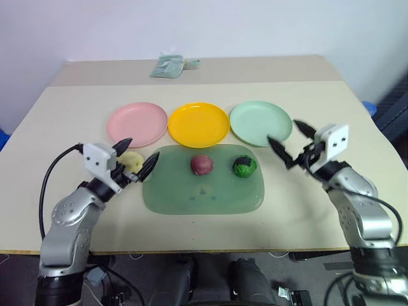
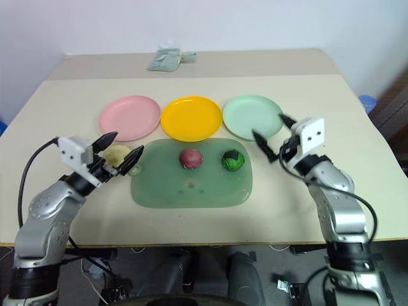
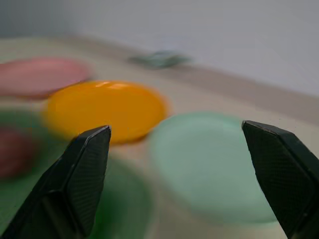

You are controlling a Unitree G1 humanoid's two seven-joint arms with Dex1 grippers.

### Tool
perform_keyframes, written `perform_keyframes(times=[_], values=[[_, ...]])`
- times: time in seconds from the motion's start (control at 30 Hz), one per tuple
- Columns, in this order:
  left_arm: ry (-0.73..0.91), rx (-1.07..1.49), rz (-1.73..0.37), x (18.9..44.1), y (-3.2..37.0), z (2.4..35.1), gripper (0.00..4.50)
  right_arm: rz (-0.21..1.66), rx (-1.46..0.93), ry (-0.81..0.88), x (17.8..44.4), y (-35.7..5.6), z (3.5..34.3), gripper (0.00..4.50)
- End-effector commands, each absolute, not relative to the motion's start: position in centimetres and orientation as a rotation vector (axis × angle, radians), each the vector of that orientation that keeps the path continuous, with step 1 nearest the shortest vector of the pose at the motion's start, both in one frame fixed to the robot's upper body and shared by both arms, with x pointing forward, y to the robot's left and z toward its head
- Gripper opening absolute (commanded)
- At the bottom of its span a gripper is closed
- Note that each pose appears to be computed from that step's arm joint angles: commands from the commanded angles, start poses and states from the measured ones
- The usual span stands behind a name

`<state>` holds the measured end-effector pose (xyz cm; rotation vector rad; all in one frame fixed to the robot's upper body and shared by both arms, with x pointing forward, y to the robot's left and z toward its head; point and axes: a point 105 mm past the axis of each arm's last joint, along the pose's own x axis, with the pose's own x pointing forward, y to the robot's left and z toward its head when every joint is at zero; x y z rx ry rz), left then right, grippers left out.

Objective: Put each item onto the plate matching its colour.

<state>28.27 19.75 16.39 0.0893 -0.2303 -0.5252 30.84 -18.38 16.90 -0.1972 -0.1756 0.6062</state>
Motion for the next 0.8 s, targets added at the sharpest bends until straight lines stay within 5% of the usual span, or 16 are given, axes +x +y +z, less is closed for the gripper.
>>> perform_keyframes(times=[0.03, 0.43, 0.8], values=[[-0.273, 0.093, -0.598, 26.7, 21.3, 18.0, 4.50, 0.722, -0.206, -0.216, 28.6, -17.1, 18.6, 4.29], [-0.131, 0.135, -0.633, 24.4, 25.4, 15.7, 4.50, 0.979, -0.233, -0.170, 27.0, -13.4, 18.8, 4.29], [-0.072, 0.052, -0.380, 24.6, 26.6, 14.4, 4.50, 1.097, -0.251, -0.195, 27.7, -11.5, 19.5, 4.29]])
